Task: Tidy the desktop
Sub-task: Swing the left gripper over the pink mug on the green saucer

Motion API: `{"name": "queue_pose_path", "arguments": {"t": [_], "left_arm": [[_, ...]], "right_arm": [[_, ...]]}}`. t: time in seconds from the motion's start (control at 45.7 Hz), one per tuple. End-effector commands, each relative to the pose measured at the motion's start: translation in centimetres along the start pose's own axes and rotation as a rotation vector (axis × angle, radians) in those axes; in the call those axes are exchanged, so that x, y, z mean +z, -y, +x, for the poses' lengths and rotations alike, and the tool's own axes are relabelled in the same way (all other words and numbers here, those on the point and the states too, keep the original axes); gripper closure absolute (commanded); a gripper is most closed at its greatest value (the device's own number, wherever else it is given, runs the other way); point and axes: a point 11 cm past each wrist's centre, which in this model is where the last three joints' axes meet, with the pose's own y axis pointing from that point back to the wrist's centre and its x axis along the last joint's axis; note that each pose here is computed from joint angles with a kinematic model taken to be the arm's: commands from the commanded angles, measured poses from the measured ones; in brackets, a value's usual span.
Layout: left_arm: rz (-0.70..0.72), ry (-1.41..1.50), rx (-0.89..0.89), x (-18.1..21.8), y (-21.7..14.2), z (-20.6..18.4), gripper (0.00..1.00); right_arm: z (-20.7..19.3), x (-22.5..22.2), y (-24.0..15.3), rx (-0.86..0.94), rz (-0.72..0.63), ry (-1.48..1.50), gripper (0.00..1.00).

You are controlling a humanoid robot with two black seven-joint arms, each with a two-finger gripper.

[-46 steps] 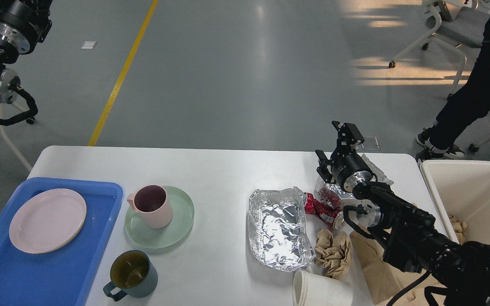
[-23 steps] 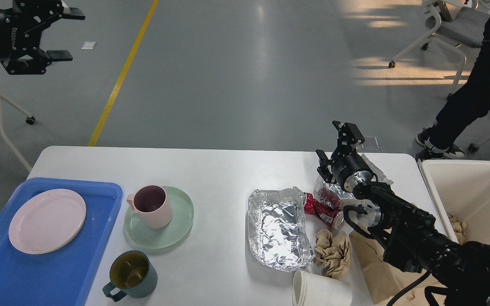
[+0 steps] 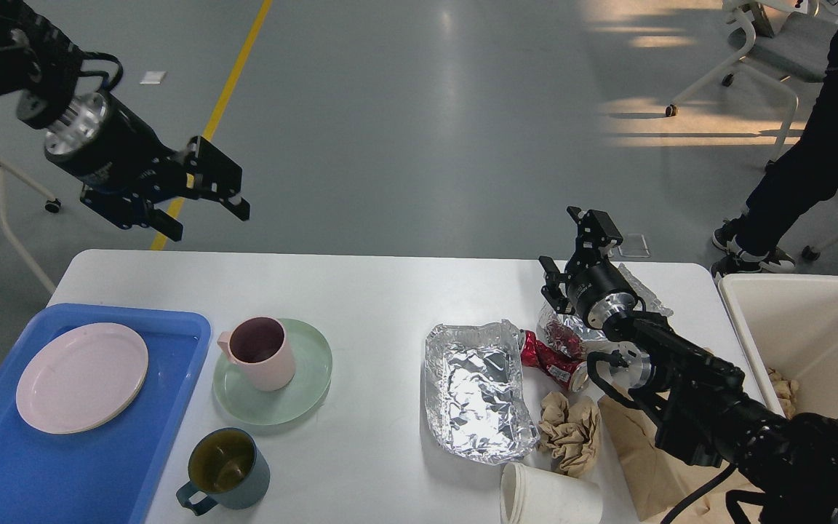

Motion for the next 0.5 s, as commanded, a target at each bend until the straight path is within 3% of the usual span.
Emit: {"name": "queue_pose_path", "arguments": {"t": [0.0, 0.175, 0.482], "left_arm": [[0.057, 0.037, -0.098, 0.7, 4.1, -1.6, 0.04], [0.168, 0.086, -0.184, 0.0, 9.2, -3.6, 0.04], [0.208, 0.202, -0.003, -1.5, 13.8, -1.5, 0.04]], "right_arm": [[0.0, 0.0, 0.0, 0.001, 0.0, -0.001, 0.0], [0.0, 0.0, 0.0, 0.0, 0.0, 0.0, 0.0], [0.0, 0.0, 0.0, 0.0, 0.0, 0.0, 0.0]]}}
